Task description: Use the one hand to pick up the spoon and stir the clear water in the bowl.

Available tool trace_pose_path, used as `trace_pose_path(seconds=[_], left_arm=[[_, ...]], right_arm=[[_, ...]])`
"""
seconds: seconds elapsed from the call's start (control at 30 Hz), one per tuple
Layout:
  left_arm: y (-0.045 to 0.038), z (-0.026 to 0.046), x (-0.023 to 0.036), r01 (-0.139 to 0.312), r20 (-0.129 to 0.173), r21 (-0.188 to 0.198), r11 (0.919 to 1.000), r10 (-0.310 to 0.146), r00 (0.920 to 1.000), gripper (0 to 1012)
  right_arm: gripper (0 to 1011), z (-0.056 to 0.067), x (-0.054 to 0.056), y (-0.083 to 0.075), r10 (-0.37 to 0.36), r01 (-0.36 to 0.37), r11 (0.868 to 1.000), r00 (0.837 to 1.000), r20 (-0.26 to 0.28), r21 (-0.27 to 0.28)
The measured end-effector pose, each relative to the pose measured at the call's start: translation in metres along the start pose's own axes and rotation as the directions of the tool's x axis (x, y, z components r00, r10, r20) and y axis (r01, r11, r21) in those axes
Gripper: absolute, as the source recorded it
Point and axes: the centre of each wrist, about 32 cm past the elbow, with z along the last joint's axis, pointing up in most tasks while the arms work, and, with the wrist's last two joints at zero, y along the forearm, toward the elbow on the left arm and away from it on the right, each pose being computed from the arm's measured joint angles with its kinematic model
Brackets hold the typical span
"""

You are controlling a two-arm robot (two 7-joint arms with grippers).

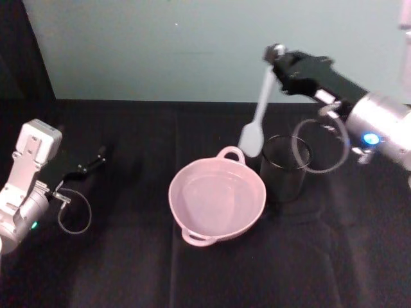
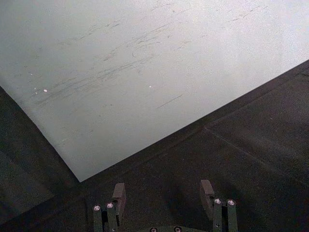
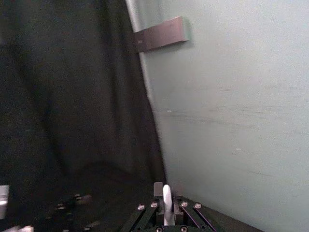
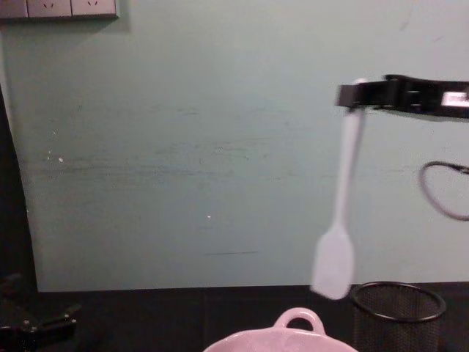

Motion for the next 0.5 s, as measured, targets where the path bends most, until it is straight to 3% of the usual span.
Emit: trace_pose_path(seconds=[0.23,0.5], left_arm=[[0.0,0.0,0.0,0.0,0.0,0.0,1.0,0.0,1.0,1011],[0.0,0.0,0.0,0.0,0.0,0.0,1.0,0.0,1.0,1011]], right_arm=[[108,-0.014,-0.022,0.031,0.117,-0.117,0.993,0.993,0.002,-0.03],[108,-0.037,-0.032,0.048,0.179,-0.178,0.981,0.984,0.008,-0.078]])
